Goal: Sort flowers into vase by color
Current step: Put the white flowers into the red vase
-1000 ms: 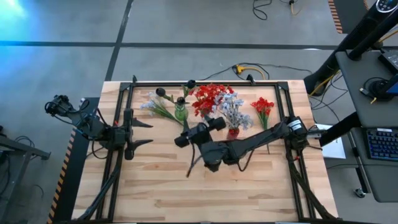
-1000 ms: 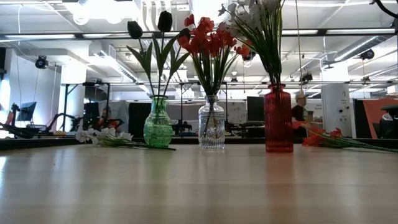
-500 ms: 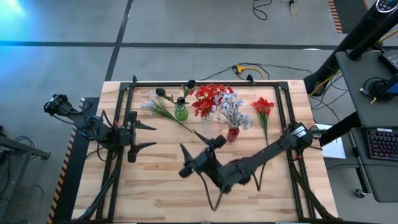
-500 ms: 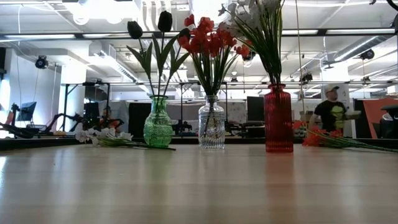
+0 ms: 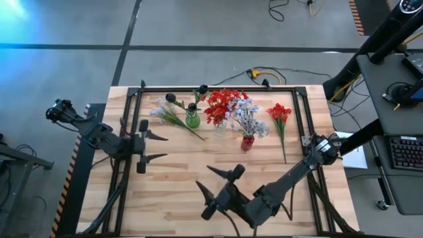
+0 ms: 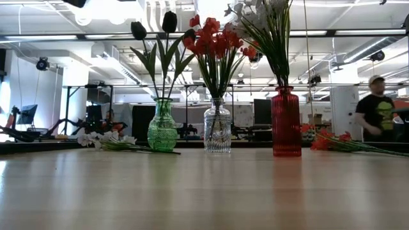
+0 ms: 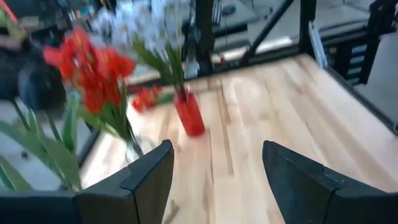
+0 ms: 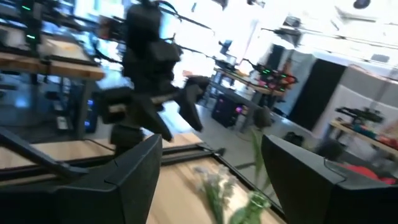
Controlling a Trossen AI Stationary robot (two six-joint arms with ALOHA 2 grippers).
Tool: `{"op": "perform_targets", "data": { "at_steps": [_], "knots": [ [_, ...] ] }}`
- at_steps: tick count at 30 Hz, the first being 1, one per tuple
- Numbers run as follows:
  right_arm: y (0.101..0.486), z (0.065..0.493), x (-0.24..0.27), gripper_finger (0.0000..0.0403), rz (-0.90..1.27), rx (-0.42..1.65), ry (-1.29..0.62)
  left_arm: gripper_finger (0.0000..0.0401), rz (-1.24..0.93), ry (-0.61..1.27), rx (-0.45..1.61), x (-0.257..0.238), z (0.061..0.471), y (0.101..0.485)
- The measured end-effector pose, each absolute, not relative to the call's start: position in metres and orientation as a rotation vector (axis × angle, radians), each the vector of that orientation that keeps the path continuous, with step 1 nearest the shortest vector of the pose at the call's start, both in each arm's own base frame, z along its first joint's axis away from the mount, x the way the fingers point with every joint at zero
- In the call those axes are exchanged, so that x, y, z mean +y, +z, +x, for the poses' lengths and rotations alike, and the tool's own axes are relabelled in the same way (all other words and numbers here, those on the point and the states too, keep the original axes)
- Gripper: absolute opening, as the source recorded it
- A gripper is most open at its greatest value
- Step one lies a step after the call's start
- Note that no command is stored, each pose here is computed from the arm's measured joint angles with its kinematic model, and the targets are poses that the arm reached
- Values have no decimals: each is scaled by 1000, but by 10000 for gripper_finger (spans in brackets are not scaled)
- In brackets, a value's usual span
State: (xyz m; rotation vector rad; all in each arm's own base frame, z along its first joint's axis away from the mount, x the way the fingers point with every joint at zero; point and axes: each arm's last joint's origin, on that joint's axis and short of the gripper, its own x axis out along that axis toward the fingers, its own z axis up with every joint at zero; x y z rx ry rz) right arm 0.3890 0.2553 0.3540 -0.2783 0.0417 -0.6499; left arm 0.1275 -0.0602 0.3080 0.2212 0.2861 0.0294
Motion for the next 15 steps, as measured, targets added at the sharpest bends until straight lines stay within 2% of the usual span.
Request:
{"op": "perform_targets", "data": {
  "at_steps": [11, 15],
  "knots": [
    [350, 394, 250, 242, -355, 81, -634, 228, 167, 71, 553, -67, 137, 277],
    [348, 398, 243, 238, -412, 109, -649, 228, 226, 69, 610, -72, 146, 268]
  ]
}}
